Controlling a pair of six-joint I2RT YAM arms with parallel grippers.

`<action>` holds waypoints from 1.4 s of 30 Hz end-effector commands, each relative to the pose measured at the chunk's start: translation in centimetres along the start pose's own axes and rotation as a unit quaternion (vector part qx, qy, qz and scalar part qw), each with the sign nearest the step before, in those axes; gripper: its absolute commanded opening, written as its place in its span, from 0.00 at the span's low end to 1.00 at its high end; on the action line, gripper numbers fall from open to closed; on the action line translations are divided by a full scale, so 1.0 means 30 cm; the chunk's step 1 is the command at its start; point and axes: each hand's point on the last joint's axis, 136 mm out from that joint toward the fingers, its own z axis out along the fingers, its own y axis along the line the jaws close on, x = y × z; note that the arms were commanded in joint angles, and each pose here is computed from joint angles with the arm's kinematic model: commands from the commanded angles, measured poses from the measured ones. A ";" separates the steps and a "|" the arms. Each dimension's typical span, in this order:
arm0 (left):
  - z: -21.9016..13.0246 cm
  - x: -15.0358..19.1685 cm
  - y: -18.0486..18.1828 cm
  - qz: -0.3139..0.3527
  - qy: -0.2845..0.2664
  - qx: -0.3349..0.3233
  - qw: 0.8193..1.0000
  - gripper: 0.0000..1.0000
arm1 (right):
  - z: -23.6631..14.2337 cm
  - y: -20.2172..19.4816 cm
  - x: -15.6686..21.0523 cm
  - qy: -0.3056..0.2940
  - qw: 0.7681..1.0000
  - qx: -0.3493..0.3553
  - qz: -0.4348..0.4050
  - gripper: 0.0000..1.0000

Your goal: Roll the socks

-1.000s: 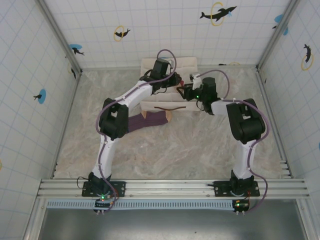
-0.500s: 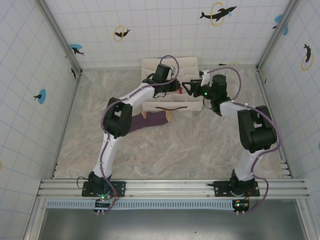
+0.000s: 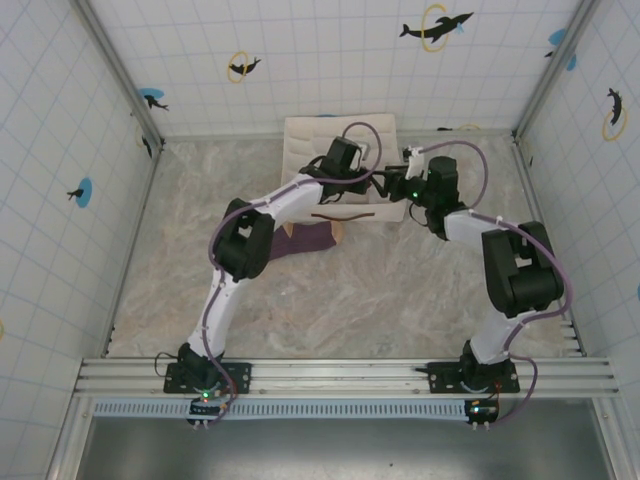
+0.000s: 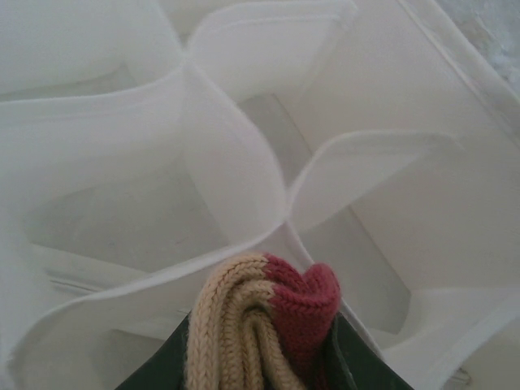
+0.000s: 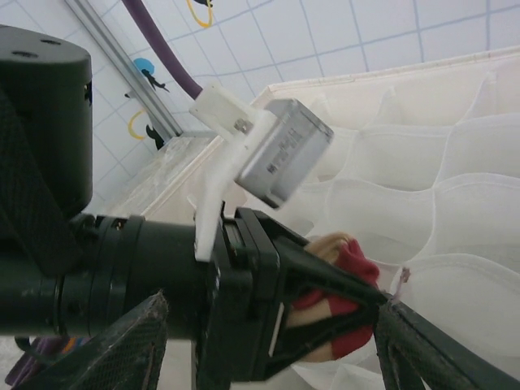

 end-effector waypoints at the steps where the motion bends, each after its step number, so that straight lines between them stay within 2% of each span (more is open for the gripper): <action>1: -0.038 -0.047 -0.018 0.036 -0.021 -0.007 0.999 0.22 | -0.042 -0.003 -0.020 -0.009 1.000 0.015 -0.007 0.68; 2: -0.033 -0.037 -0.026 0.040 -0.020 -0.001 0.999 0.25 | -0.049 -0.006 -0.018 -0.009 1.000 0.018 -0.006 0.68; 3: -0.082 -0.086 -0.058 0.048 -0.038 0.010 0.998 0.31 | -0.057 -0.010 -0.018 -0.010 1.000 0.022 -0.006 0.68; 4: -0.086 -0.084 -0.071 0.055 -0.037 0.017 0.998 0.42 | -0.061 -0.010 -0.017 -0.010 1.000 0.023 -0.006 0.68; 6: -0.098 -0.073 -0.084 0.068 -0.033 0.021 0.997 0.73 | -0.072 -0.016 -0.016 -0.009 0.999 0.031 -0.003 0.68; 8: -0.114 -0.073 -0.074 0.071 -0.034 0.014 0.997 0.86 | -0.080 -0.021 -0.009 0.000 0.999 0.039 -0.002 0.68; 11: -0.146 -0.090 -0.076 0.076 -0.042 0.010 0.996 0.97 | -0.101 -0.018 -0.003 0.003 0.999 0.045 -0.005 0.69; 16: -0.211 -0.156 -0.100 0.096 -0.069 0.018 0.993 0.97 | -0.103 -0.018 0.000 0.016 0.998 0.049 0.018 0.68; 20: -0.276 -0.195 -0.128 0.104 -0.080 0.048 0.990 0.97 | -0.098 -0.004 -0.031 0.003 0.998 0.037 0.053 0.65; 28: -0.431 -0.236 -0.030 0.062 -0.100 0.037 0.992 0.97 | -0.021 0.022 -0.107 -0.003 0.989 -0.009 0.145 0.62; 32: -0.521 -0.234 0.044 0.015 -0.116 0.025 0.993 0.97 | 0.036 0.012 -0.139 -0.009 0.982 -0.026 0.189 0.63; 37: -0.628 -0.177 0.144 -0.070 -0.125 0.017 0.990 0.97 | 0.136 0.020 -0.177 -0.007 0.971 -0.052 0.234 0.64; 41: -0.683 -0.081 0.194 -0.117 -0.095 0.005 0.989 0.97 | 0.221 0.014 -0.186 0.000 0.961 -0.055 0.269 0.65; 42: -0.702 -0.060 0.248 -0.133 -0.093 -0.006 0.987 0.97 | 0.239 0.016 -0.184 0.003 0.959 -0.057 0.277 0.65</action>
